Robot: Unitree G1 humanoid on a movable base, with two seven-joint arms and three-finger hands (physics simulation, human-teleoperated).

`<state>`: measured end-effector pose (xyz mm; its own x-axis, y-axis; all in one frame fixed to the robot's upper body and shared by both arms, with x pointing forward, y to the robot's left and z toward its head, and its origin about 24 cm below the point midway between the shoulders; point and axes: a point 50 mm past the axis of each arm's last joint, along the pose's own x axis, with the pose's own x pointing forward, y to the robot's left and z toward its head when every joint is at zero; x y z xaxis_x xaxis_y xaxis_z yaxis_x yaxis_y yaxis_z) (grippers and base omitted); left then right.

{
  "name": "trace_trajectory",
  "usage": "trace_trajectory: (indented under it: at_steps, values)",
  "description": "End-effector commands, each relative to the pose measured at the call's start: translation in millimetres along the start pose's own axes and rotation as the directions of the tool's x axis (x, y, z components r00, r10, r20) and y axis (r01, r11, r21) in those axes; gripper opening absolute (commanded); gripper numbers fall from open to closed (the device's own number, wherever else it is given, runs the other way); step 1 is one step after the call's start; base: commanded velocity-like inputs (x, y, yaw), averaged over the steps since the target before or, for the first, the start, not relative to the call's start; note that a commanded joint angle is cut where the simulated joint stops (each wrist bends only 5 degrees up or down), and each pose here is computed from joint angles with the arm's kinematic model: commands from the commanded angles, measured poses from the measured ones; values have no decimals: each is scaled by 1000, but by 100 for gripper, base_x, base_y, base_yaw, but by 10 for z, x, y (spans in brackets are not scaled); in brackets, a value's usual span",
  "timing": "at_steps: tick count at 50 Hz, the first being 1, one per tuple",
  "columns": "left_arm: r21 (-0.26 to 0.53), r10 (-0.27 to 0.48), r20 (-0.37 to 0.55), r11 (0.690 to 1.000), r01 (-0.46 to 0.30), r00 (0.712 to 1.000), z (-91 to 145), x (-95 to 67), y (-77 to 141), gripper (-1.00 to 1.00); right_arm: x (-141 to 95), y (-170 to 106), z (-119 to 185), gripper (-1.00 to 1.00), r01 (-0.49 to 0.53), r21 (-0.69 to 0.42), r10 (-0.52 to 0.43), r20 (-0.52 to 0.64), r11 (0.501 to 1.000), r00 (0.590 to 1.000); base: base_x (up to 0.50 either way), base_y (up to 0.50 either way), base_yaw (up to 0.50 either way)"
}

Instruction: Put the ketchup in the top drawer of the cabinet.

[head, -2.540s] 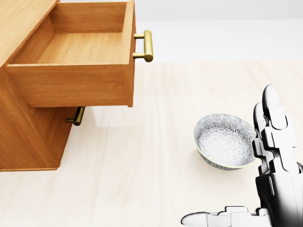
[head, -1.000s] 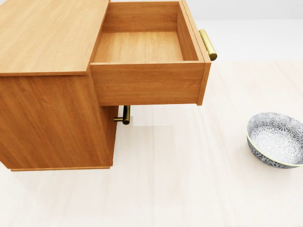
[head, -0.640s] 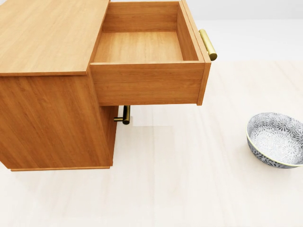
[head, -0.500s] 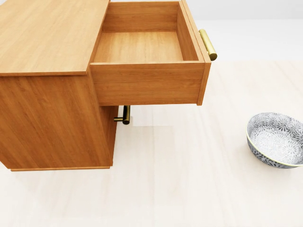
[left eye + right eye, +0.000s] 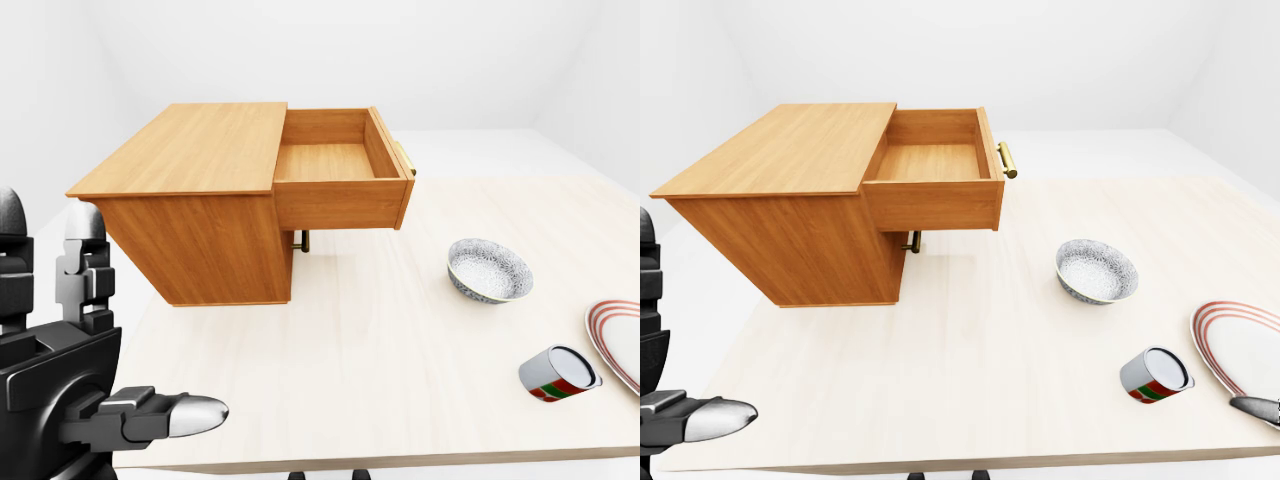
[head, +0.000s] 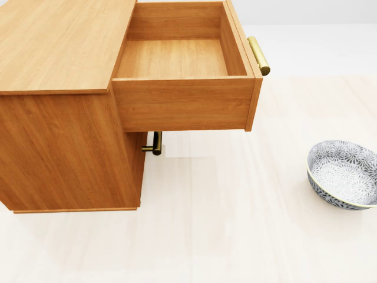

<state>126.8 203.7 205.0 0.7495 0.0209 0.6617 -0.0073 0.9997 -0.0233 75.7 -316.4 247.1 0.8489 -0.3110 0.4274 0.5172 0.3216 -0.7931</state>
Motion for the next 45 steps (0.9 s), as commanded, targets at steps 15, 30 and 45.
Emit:
trace_trajectory:
  at_steps: [15, 30, 45]
  values:
    - [11, -6, -5, 1000, 6, 1000, -14, -2, -21, 100, -15, 508, -565, 100, -200, 94, 219, -290, 975, 932, 0, 0, 0]
    - [13, -7, -2, 1000, 7, 1000, -16, 5, -29, 100, -26, 727, -799, 100, -283, 143, 316, -377, 948, 870, 0, 0, 0]
    - [16, -11, -19, 1000, 11, 1000, -45, -3, -40, 100, 36, 926, -978, 100, -360, 187, 405, -415, 914, 815, 0, 0, 0]
